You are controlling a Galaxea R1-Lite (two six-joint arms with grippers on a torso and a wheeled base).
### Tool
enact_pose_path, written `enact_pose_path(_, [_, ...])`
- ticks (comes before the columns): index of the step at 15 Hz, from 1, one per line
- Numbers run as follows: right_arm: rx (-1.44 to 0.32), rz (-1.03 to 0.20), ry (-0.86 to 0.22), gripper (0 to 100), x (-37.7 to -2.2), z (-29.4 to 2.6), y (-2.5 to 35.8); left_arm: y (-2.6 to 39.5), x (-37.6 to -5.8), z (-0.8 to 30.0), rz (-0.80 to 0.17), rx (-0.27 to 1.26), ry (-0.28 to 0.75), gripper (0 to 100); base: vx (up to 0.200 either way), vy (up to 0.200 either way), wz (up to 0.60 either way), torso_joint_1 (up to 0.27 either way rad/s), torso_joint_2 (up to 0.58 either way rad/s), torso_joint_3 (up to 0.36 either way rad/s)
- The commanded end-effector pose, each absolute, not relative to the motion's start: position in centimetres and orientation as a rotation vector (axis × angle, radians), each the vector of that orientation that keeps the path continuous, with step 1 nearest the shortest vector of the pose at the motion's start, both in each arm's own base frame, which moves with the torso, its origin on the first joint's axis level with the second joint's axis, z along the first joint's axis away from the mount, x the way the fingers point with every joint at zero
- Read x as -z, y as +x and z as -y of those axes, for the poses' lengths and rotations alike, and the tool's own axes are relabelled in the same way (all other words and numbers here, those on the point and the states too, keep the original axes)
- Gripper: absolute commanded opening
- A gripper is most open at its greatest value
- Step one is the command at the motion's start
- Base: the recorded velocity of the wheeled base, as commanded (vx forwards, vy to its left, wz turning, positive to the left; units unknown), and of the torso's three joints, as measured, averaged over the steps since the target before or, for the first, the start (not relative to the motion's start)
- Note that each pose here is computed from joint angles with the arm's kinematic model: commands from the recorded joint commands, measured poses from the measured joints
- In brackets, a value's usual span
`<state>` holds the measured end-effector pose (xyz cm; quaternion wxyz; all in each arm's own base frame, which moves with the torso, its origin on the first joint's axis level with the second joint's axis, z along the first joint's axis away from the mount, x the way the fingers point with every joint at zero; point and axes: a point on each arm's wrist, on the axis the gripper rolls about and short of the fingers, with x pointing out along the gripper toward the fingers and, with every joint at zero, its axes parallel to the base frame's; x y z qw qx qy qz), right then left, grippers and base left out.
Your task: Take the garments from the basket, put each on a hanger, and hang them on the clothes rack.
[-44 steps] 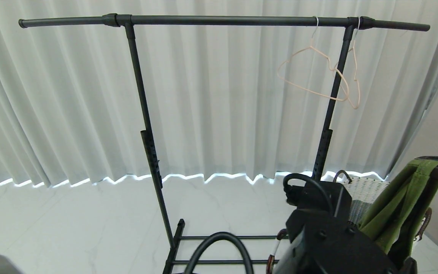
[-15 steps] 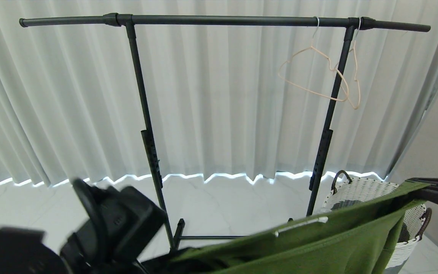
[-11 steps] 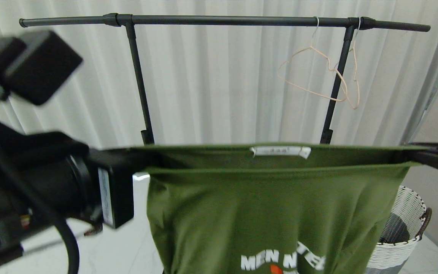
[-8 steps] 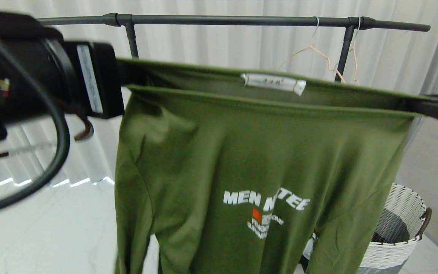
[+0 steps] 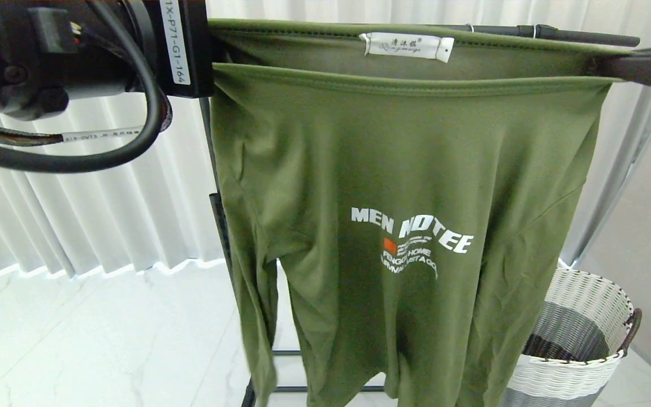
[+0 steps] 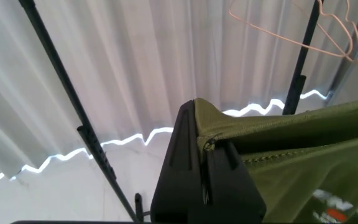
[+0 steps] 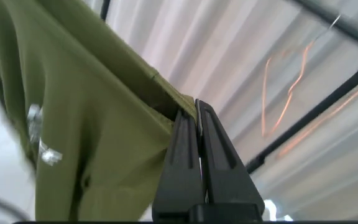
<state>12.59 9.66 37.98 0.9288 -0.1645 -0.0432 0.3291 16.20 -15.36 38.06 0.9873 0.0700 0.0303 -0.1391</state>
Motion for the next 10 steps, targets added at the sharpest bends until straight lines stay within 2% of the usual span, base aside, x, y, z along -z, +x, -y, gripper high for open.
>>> enact_pose_path(1, [-0.67, 0.07, -0.344, 0, -38.0, -9.0, 11.7, 16.3, -37.9, 15.6, -0.062, 0.287, 0.148, 0, 0.0, 0.0, 0.0, 0.0, 0.0, 0.0])
enact_pose_path(4, [-0.754, -0.006, -0.362, 0, -37.4, -7.3, 9.0, 16.0, -38.0, 16.0, -0.057, 0.308, 0.147, 0, 0.0, 0.0, 0.0, 0.0, 0.0, 0.0])
enact_pose_path(5, [-0.871, -0.037, -0.367, 0, -37.1, -6.9, 7.6, 16.0, -37.9, 16.2, -0.06, 0.316, 0.149, 0, 0.0, 0.0, 0.0, 0.0, 0.0, 0.0])
enact_pose_path(8, [-1.081, -0.088, -0.401, 0, -36.7, -7.6, 5.7, 16.2, -37.7, 16.6, -0.066, 0.321, 0.154, 0, 0.0, 0.0, 0.0, 0.0, 0.0, 0.0])
enact_pose_path(10, [-1.112, -0.097, -0.412, 0, -36.5, -8.2, 5.8, 16.2, -37.7, 16.5, -0.065, 0.319, 0.153, 0, 0.0, 0.0, 0.0, 0.0, 0.0, 0.0])
